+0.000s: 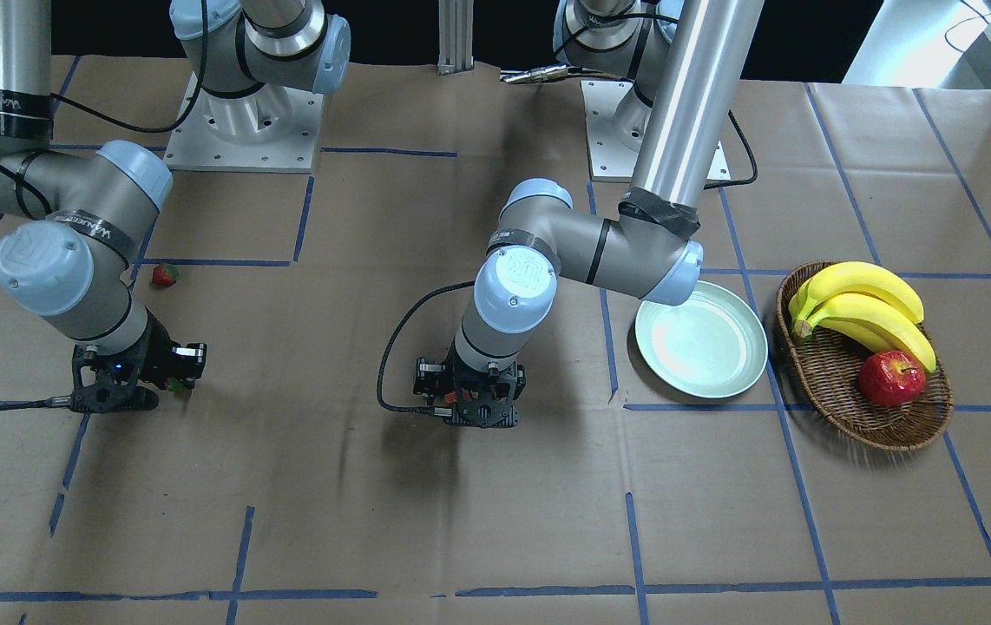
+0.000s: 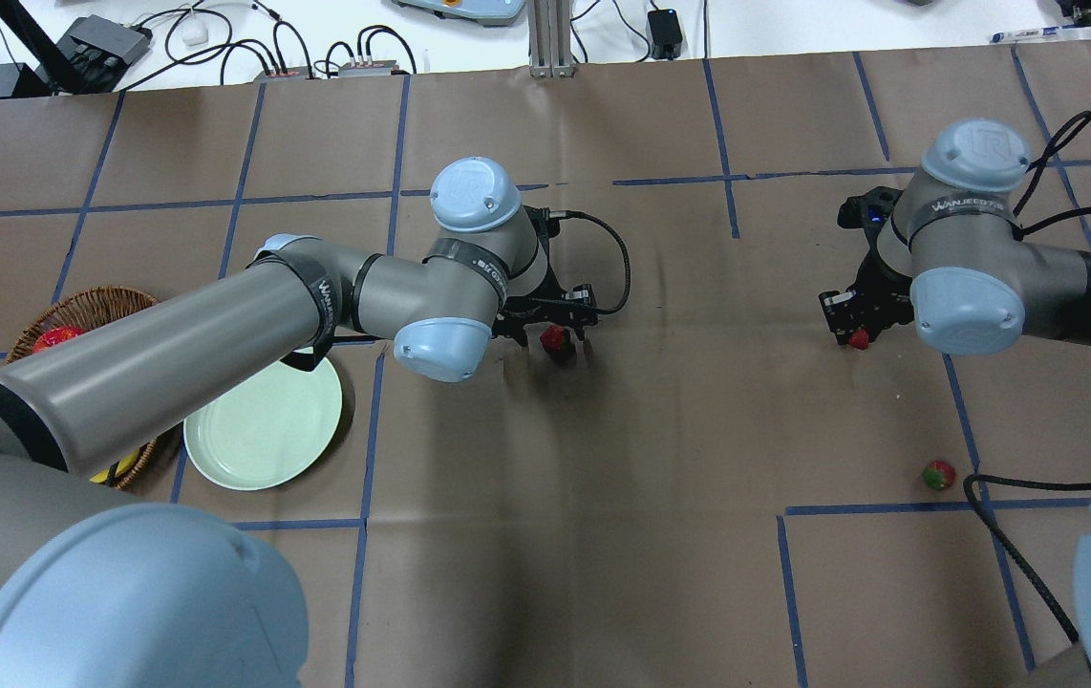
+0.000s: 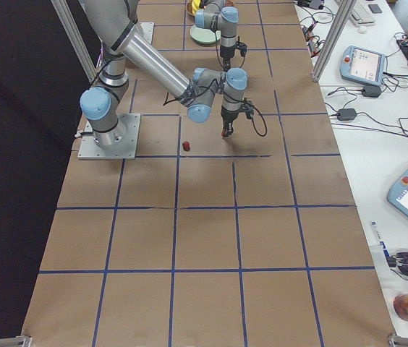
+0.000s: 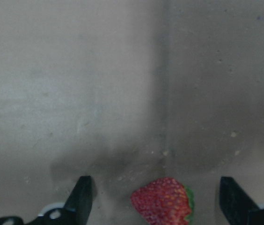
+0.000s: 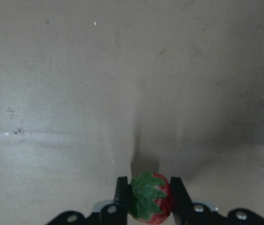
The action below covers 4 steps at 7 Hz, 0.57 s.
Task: Collect all strawberries into plate
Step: 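Close both grippers on their strawberries and lift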
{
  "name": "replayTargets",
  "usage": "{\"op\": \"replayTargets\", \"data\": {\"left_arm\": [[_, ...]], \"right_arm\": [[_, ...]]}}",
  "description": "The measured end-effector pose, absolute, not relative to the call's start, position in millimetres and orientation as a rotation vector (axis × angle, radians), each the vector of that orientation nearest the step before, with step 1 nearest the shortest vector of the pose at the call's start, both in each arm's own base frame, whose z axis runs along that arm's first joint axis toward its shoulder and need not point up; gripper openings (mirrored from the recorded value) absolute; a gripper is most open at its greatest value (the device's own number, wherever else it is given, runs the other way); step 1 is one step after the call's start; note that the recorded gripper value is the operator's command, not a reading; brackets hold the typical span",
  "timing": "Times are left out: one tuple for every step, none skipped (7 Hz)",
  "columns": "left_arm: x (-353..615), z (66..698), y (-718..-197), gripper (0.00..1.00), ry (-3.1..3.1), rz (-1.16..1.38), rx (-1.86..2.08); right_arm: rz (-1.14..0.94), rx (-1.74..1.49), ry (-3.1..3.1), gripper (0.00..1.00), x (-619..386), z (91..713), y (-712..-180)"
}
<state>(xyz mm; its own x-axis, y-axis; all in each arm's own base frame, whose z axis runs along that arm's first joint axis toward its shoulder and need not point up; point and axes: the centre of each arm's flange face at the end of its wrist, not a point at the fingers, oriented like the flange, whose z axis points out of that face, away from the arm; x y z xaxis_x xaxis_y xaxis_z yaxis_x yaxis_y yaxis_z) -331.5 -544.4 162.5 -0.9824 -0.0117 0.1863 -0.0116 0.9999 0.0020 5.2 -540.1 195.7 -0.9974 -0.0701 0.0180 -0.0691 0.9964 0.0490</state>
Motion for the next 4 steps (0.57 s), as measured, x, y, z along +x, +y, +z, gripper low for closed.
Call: {"op": "replayTargets", "data": {"left_arm": [[-331.9,162.6,-543.3,0.1,-2.955,-0.005,0.016],[-332.3,163.2,-542.8,0.01,-2.955,-0.006,0.014],[-332.5,167.7,-543.0,0.0,-2.952,0.004,0.009],[-331.7,180.0,-543.0,0.0,-2.948,0.024,-0.005]], "right_arm": [[-0.081,0.109,-3.12,0.07,4.0,213.9,-544.8],[-0.089,0.11,-3.121,0.07,3.0,236.4,-549.0],[-0.09,0.111,-3.121,0.07,2.5,256.3,-552.6],[-0.087,0.112,-3.121,0.07,2.4,267.8,-555.3]]}}
